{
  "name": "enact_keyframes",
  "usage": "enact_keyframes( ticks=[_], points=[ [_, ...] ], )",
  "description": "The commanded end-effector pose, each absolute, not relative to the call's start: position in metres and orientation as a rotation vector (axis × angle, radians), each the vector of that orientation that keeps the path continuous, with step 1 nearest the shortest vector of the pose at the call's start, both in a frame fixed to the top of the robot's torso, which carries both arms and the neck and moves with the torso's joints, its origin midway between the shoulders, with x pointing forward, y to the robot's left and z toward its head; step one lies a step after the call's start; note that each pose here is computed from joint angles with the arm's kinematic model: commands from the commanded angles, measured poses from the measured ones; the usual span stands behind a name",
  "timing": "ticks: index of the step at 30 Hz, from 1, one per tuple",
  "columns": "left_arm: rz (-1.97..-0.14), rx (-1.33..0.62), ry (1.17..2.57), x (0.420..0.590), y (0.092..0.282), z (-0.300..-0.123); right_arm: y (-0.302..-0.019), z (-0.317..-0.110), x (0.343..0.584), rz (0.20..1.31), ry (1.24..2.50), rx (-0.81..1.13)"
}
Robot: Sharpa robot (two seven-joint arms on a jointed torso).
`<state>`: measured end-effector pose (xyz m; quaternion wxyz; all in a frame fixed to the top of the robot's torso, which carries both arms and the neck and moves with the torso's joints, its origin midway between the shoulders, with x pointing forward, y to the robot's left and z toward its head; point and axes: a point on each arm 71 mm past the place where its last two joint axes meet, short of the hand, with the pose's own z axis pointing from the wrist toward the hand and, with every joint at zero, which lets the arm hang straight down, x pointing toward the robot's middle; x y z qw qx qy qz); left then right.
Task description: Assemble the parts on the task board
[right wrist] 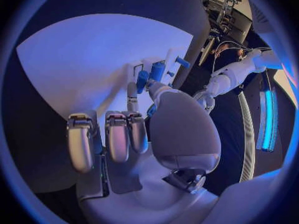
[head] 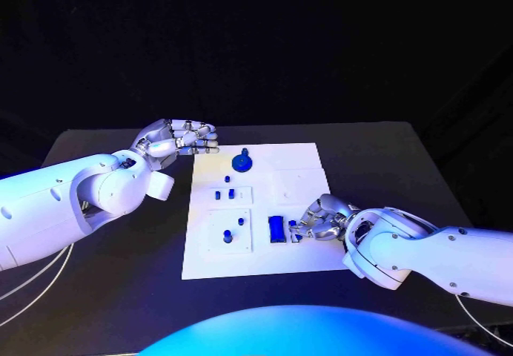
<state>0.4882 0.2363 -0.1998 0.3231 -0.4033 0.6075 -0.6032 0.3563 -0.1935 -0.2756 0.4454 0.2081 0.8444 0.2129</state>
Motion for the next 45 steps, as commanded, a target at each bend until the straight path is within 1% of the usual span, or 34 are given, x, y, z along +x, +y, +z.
enact_keyframes(
  ticks=[1, 12, 33, 45],
  points=[
    [-1.602, -1.047, 1.605, 0.4871, 0.234, -0.1992, -0.1918, -0.2773, 0.3546, 0.523, 2.13, 0.477],
    [-1.602, -1.046, 1.608, 0.4871, 0.2338, -0.1993, -0.1897, -0.2805, 0.3547, 0.511, 2.173, 0.444],
    [-1.599, -1.044, 1.609, 0.4873, 0.2341, -0.1994, -0.1905, -0.2794, 0.3578, 0.518, 2.136, 0.445],
    [-1.596, -1.044, 1.61, 0.4875, 0.2344, -0.1997, -0.1974, -0.2795, 0.3592, 0.505, 2.132, 0.429]
  ],
)
